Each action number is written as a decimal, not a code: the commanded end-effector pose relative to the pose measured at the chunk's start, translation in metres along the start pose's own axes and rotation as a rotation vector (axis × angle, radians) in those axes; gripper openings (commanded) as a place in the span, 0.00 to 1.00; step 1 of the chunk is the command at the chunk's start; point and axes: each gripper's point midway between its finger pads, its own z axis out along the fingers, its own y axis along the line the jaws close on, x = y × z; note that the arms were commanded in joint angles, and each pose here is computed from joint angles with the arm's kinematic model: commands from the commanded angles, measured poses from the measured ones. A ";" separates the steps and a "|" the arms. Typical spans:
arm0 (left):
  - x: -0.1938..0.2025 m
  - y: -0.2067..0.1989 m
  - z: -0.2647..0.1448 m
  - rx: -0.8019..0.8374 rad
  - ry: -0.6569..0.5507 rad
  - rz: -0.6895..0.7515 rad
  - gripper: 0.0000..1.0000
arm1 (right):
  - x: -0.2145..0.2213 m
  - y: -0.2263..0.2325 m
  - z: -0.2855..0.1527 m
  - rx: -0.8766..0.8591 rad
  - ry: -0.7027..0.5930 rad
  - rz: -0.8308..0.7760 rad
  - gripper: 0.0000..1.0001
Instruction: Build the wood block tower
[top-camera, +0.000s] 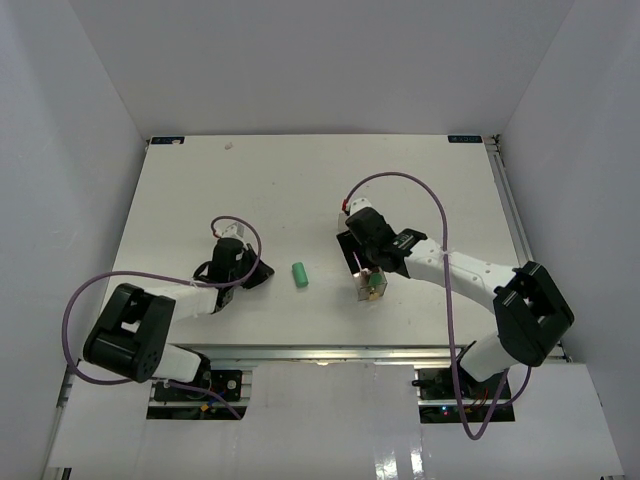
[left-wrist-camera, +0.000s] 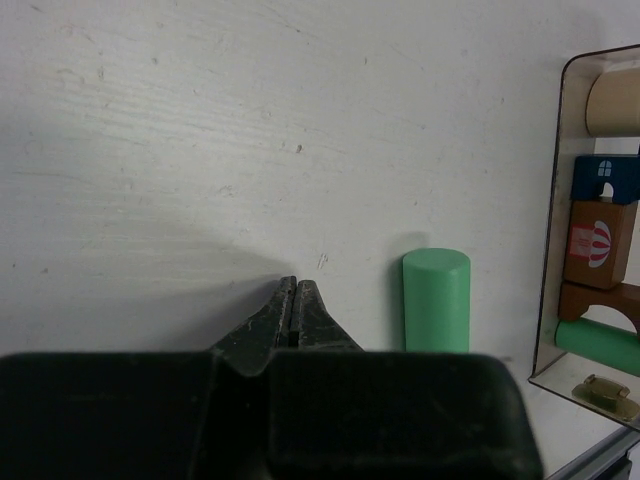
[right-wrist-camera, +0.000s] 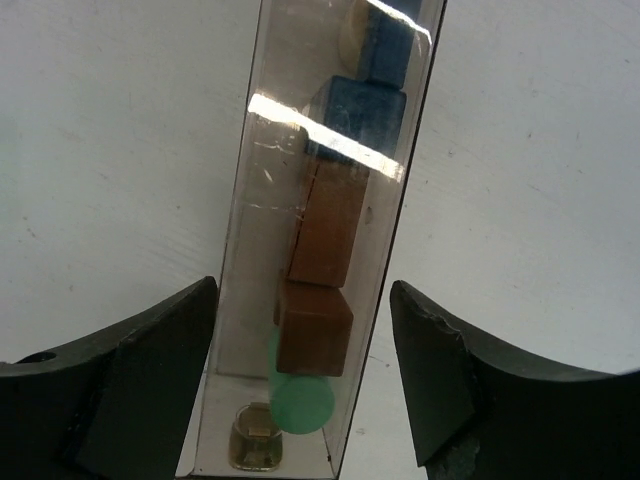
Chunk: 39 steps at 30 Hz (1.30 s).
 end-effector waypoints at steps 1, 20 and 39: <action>-0.007 -0.009 0.008 0.037 -0.016 -0.011 0.00 | 0.013 0.001 0.010 0.011 0.020 0.037 0.69; -0.013 -0.015 0.021 0.063 -0.043 -0.075 0.00 | -0.015 -0.016 0.001 0.365 0.034 0.044 0.08; -0.014 0.022 0.013 -0.048 -0.146 -0.210 0.00 | -0.002 0.028 0.038 0.615 0.097 -0.187 0.08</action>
